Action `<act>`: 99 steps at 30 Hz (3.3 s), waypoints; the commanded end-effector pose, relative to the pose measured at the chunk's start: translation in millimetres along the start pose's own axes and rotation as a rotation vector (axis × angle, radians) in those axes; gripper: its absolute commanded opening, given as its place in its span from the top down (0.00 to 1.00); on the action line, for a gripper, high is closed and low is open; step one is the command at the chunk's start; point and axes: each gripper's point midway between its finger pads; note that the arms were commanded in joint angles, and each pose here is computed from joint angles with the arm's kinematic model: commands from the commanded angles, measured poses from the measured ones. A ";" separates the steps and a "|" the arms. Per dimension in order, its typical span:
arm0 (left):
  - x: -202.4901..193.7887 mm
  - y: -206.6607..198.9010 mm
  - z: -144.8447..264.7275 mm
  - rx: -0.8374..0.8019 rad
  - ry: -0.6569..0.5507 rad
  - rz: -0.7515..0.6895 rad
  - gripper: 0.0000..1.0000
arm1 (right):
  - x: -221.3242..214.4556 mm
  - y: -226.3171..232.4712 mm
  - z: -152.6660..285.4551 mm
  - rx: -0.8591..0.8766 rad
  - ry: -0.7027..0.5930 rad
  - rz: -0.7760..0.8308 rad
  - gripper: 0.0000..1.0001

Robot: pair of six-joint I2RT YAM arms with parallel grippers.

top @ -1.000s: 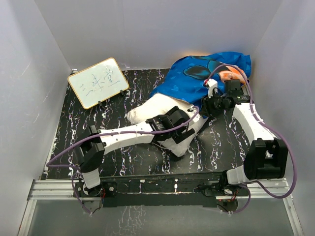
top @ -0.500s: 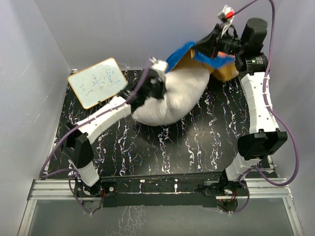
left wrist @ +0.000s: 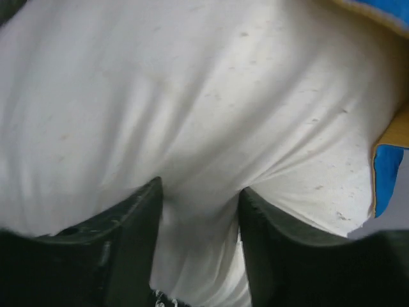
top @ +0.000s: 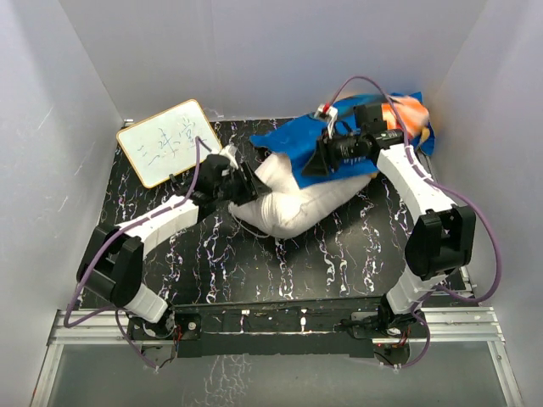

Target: Put the pillow into the pillowcase

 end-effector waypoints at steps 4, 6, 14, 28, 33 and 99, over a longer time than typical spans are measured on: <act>28.1 21.6 59.4 0.097 -0.153 0.066 0.29 | 8.6 47.6 45.6 0.071 -0.017 0.129 0.17; 48.3 5.8 81.0 0.097 -0.205 -0.087 0.25 | 25.3 49.1 73.3 0.073 -0.093 0.138 0.12; -9.2 -120.9 110.2 -0.215 -0.125 -0.870 0.20 | -18.9 -28.7 177.0 -0.269 -0.211 -0.078 0.12; -87.8 -11.3 10.4 0.650 0.036 -1.647 0.03 | -72.4 -43.6 184.3 -0.372 -0.164 -0.208 0.12; -88.4 -16.9 -22.1 0.604 -0.010 -1.512 0.22 | -83.0 -34.1 181.7 -0.346 -0.122 -0.157 0.12; 50.4 -109.5 106.3 -0.433 0.122 0.325 1.00 | 176.8 113.0 74.5 0.092 -0.458 0.417 0.92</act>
Point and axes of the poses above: each gripper's point midway between its finger pads, its own z axis back along the fingers, its own y axis along the line the jaws close on, x = y × z, and after that the axes turned 5 degrees about z, right-handed
